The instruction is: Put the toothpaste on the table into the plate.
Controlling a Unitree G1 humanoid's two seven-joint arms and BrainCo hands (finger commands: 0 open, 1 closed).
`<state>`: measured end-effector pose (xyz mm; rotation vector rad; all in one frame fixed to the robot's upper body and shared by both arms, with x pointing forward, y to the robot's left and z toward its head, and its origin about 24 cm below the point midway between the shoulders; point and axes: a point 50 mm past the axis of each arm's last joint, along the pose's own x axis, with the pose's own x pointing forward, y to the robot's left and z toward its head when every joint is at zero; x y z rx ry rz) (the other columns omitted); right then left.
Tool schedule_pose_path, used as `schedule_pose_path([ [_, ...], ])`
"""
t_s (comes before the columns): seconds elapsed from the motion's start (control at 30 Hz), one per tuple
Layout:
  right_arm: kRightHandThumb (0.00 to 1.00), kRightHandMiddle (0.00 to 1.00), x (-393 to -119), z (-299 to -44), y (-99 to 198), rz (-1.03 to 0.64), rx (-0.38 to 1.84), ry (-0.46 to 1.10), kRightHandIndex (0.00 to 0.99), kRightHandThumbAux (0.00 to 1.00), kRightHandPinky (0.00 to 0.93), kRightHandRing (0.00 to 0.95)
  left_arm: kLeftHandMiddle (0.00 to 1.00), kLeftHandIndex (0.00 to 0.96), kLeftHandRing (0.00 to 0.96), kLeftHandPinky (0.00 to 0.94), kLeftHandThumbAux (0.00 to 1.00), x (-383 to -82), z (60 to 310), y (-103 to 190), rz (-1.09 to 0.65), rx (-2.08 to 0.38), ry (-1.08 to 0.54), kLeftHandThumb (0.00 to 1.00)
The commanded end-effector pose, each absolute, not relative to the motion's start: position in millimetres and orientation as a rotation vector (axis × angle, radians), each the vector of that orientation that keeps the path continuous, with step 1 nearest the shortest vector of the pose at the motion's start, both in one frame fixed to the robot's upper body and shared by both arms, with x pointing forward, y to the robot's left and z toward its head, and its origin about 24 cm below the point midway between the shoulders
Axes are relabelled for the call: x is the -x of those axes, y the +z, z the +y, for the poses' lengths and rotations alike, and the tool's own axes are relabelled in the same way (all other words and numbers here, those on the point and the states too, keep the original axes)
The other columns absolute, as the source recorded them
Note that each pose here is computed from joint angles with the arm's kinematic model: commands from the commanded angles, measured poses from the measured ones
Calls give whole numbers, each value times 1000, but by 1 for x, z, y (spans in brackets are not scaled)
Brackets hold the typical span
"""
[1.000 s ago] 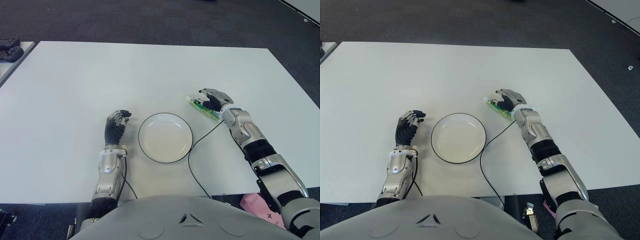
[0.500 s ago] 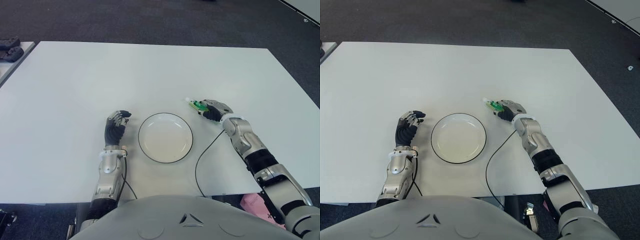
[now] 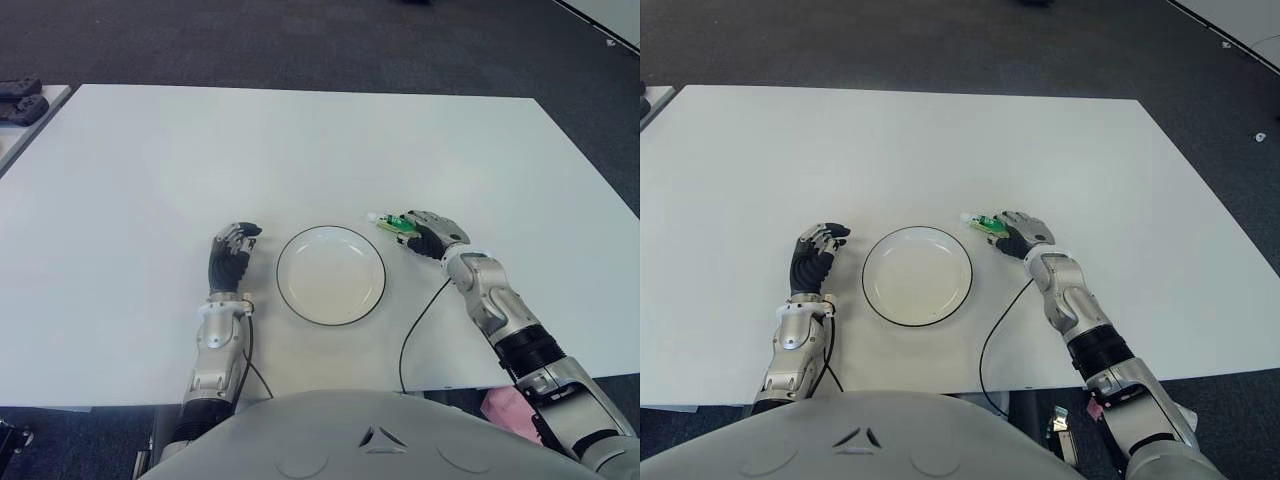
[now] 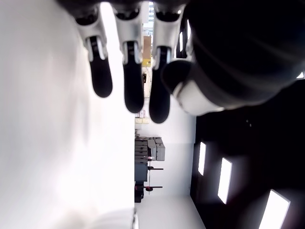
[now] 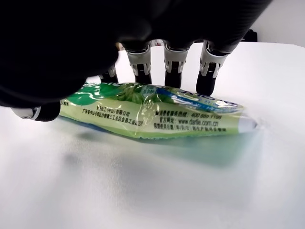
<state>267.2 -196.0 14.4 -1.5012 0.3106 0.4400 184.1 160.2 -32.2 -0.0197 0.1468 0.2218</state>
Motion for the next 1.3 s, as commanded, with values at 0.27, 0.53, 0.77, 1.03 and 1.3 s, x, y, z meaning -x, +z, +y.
schedule_pose_path([
  [0.27, 578, 0, -248, -198, -20, 480, 1511, 484, 0, 126, 0, 0, 432, 422, 357, 337, 723, -171, 159, -50, 260, 44, 252, 713],
  [0.53, 579, 0, -246, -198, -28, 467, 1504, 417, 0, 142, 0, 0, 433, 423, 362, 346, 723, -171, 159, -50, 258, 40, 264, 713],
  [0.77, 578, 0, -244, -197, -31, 393, 1462, 298, 0, 165, 0, 0, 434, 422, 365, 343, 723, -169, 159, -50, 256, 47, 274, 712],
  [1.03, 588, 0, -244, -198, -49, 320, 1420, 145, 0, 264, 0, 0, 427, 422, 362, 343, 723, -169, 159, -49, 262, 48, 294, 712],
  [1.3, 600, 0, -244, -198, -66, 272, 1413, 60, 0, 378, 0, 0, 427, 423, 367, 355, 723, -168, 160, -49, 265, 47, 308, 711],
])
